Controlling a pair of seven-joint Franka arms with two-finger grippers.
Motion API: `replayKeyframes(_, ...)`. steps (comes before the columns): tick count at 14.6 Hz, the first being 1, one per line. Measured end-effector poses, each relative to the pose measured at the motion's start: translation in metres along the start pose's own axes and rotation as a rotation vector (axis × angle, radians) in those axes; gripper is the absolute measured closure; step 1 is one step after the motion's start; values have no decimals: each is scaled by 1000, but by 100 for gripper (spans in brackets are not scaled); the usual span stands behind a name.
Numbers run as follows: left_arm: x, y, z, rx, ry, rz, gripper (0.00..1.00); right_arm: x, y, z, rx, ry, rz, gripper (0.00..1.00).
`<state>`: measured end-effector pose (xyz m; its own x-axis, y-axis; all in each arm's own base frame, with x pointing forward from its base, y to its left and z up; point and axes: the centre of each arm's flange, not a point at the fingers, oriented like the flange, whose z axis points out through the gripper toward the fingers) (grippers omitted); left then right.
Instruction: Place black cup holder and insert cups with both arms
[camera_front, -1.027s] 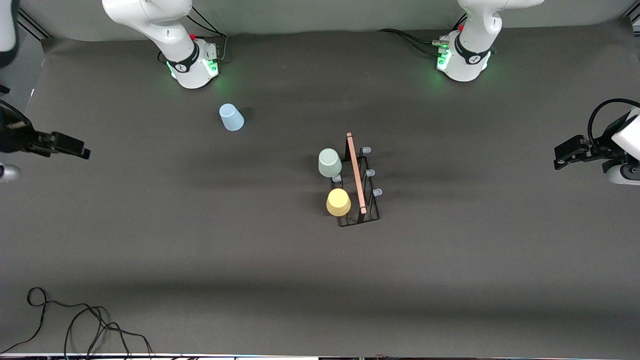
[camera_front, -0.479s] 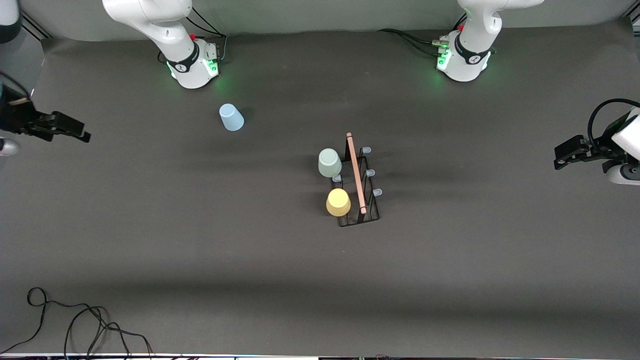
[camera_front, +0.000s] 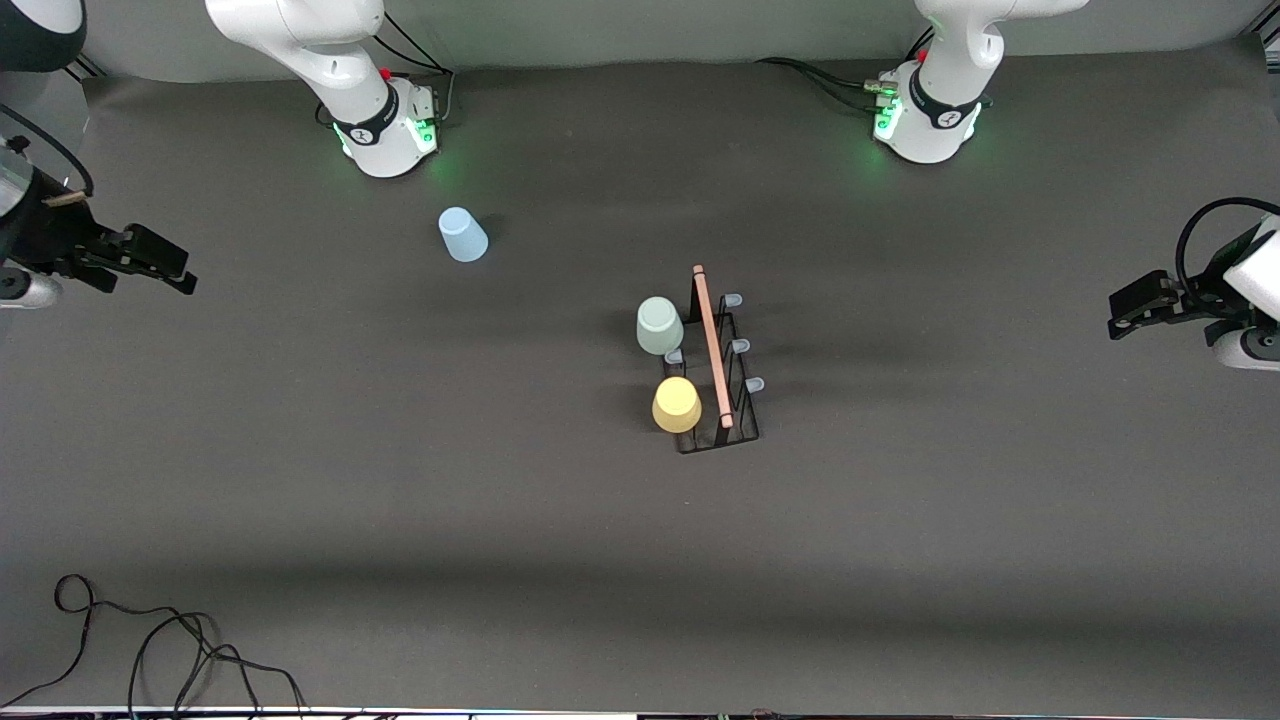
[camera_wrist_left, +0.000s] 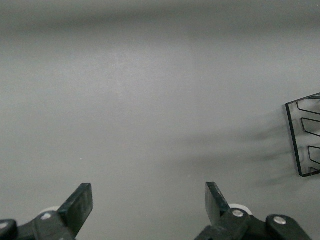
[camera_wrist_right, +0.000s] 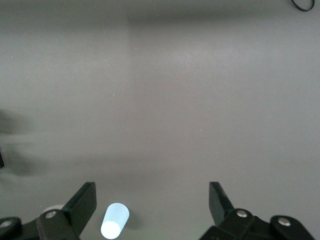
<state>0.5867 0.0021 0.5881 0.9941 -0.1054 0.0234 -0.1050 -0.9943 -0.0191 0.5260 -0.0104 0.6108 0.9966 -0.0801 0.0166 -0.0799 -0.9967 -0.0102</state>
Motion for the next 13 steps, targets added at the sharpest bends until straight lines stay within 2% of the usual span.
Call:
replayKeyframes(5,0,0,0,0,0,-1,0,0,1,-18,-6,20,0,0)
replayKeyframes(13,0,-1,0,0,0,-2,0,9,-14,-16,-39,-22,-33,0)
